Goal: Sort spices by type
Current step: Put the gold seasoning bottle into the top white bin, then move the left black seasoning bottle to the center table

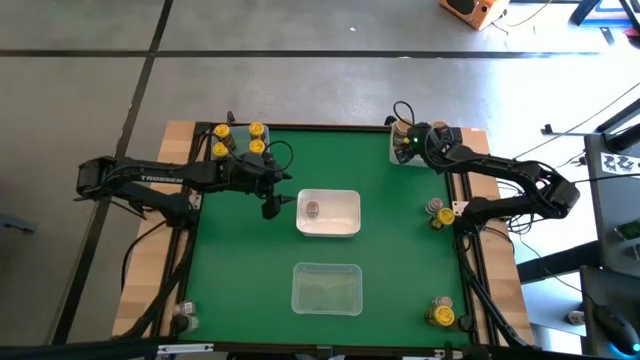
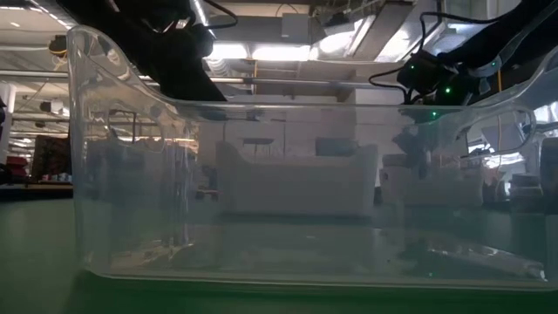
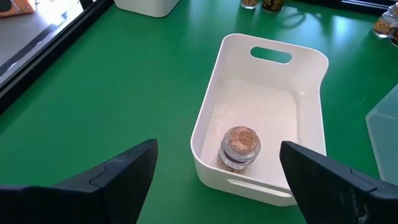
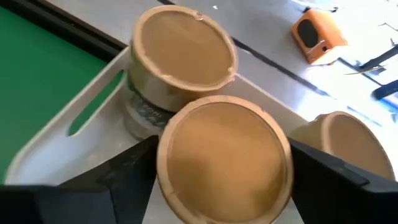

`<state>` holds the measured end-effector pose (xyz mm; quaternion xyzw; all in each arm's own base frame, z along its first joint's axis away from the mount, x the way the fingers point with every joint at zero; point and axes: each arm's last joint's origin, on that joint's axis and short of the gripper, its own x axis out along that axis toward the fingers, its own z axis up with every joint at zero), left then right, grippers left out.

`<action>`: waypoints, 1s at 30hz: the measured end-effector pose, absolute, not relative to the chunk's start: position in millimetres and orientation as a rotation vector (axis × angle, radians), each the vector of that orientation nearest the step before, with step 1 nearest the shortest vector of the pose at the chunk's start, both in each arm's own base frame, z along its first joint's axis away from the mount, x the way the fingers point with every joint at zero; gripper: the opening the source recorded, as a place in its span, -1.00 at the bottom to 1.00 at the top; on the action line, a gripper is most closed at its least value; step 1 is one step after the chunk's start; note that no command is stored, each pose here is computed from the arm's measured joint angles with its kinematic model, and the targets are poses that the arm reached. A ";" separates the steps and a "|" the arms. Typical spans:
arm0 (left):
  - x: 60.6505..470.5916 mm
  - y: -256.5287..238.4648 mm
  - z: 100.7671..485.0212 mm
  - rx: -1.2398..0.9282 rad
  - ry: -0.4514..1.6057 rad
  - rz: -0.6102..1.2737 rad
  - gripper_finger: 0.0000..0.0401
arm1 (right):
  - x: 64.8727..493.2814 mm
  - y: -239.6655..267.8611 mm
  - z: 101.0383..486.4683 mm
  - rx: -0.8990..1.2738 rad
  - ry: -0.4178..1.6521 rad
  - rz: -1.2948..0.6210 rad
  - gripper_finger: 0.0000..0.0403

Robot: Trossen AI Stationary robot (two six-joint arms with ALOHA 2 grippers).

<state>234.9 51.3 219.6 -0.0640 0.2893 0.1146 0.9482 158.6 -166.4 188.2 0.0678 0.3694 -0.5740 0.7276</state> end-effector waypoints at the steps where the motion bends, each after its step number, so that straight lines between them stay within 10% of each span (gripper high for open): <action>1: 234.9 51.3 219.6 -0.129 0.589 0.233 0.68 | 158.3 -166.5 188.3 0.138 0.819 -1.276 0.58; 16: 235.3 51.4 220.3 -0.127 0.580 0.232 0.67 | 163.4 -168.6 231.3 0.051 0.737 -1.253 0.65; 30: 238.7 52.2 225.9 -0.157 0.508 0.242 0.67 | 227.5 -97.9 253.2 0.045 0.446 -0.347 0.65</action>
